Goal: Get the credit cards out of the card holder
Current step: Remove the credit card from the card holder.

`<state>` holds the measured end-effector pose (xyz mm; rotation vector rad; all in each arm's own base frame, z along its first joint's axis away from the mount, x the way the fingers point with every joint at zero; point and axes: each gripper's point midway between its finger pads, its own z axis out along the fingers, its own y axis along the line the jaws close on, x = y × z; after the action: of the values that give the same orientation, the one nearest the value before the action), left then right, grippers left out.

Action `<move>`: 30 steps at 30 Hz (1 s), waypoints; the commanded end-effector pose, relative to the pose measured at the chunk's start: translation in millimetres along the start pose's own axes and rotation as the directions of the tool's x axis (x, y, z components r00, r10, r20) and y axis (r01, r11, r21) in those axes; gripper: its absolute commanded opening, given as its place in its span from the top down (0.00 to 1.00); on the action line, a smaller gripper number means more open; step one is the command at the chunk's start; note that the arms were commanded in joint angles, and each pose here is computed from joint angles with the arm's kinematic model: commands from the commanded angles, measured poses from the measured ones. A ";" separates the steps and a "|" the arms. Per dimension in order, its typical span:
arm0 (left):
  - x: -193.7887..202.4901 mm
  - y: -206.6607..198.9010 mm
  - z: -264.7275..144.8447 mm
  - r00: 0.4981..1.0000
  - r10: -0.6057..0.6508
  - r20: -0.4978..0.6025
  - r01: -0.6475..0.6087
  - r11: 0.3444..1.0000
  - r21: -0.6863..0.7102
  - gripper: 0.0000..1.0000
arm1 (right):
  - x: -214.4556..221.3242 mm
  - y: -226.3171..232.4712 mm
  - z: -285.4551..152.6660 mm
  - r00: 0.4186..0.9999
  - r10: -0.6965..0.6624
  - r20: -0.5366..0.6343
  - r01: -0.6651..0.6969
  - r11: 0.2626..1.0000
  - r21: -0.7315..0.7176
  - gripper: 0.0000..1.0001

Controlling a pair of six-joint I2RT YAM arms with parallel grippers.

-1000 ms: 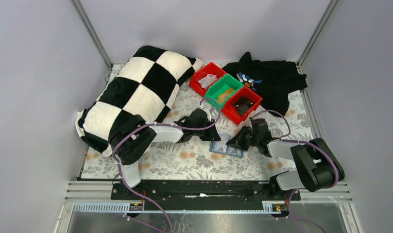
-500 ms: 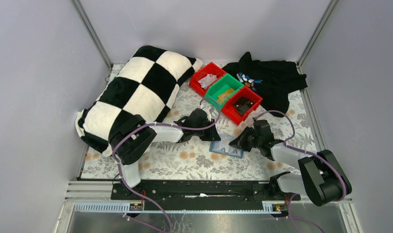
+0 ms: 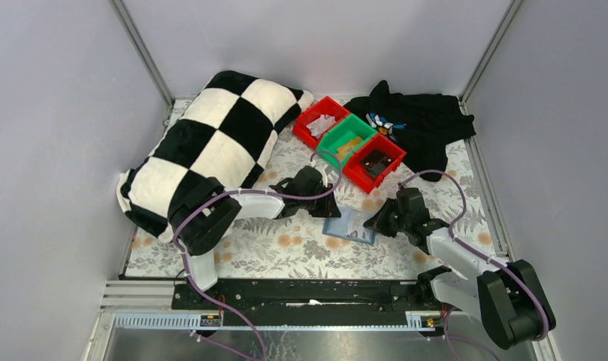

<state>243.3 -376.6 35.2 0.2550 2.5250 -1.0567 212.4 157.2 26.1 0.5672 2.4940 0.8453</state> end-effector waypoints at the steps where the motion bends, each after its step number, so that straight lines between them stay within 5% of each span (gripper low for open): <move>1: 10.8 35.9 -9.5 0.999 0.030 -0.046 -0.037 0.985 -0.168 0.73 | -15.4 0.0 -12.8 0.996 -0.075 0.055 0.072 0.996 0.057 1.00; 8: -16.8 21.1 -35.7 0.995 0.097 -0.008 -0.096 0.969 -0.229 0.66 | -21.0 14.7 -22.9 0.992 -0.102 0.079 0.101 0.995 0.011 1.00; 18: -9.2 -37.0 -45.0 0.995 0.088 -0.040 -0.086 0.994 0.067 0.59 | -24.6 37.9 -29.4 0.990 -0.108 0.095 0.116 0.989 -0.087 1.00; 30: -44.4 -34.5 -90.2 0.995 0.093 0.022 -0.095 0.971 0.221 0.52 | -25.9 68.4 -41.3 0.985 -0.122 0.126 0.150 0.959 -0.240 1.00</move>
<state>241.1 -339.2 93.3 0.3423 2.5190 -1.1702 215.9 162.9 79.6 0.4002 2.3564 0.9298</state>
